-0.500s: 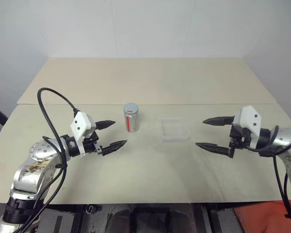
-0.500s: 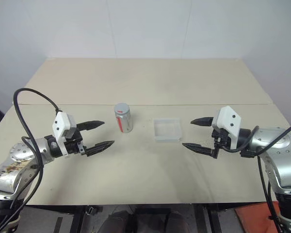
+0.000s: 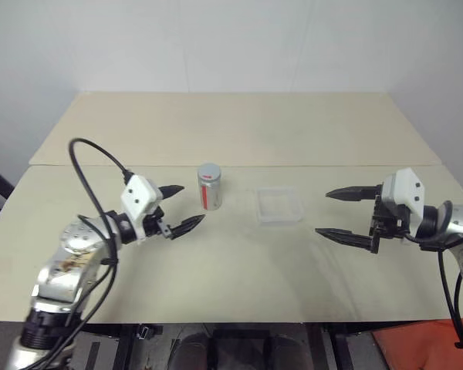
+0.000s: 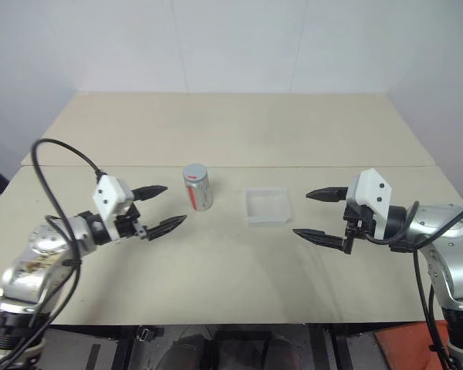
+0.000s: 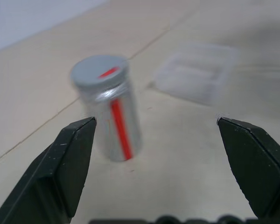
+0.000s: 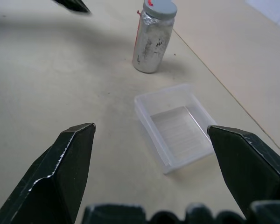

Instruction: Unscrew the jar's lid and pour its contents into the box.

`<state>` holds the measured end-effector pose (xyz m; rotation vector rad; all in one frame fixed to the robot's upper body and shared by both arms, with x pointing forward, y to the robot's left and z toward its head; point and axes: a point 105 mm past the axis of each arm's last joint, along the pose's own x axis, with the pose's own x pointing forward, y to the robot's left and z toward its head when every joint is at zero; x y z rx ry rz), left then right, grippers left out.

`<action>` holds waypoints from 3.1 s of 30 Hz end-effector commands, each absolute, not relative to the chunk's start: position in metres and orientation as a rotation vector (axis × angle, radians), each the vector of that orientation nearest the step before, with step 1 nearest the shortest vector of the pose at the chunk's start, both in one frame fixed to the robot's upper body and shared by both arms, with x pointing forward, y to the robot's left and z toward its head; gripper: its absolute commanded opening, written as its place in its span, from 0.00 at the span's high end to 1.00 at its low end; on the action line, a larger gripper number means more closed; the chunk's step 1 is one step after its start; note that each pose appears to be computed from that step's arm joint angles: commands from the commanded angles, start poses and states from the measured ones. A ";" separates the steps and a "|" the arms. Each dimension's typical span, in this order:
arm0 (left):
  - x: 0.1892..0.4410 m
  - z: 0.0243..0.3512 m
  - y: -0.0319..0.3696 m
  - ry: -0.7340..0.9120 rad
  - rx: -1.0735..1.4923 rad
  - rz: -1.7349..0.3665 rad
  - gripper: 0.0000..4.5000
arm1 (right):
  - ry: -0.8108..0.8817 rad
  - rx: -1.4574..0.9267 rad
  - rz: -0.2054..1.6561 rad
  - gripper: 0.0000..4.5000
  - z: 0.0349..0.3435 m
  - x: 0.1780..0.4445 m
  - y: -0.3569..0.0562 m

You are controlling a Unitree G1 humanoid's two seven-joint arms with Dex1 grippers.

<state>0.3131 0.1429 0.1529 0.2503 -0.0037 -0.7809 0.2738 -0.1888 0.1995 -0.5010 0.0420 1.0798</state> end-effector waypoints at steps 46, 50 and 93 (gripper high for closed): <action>0.383 0.157 0.094 -0.181 0.064 -0.368 0.42 | -0.098 -0.602 1.062 0.00 0.230 0.269 -0.186; 0.385 0.155 0.089 -0.183 0.077 -0.385 0.55 | -0.098 -0.602 1.062 0.00 0.230 0.267 -0.185; 0.329 0.218 0.072 -0.227 0.173 -1.502 0.55 | -0.146 -0.222 1.168 0.00 0.274 0.306 -0.045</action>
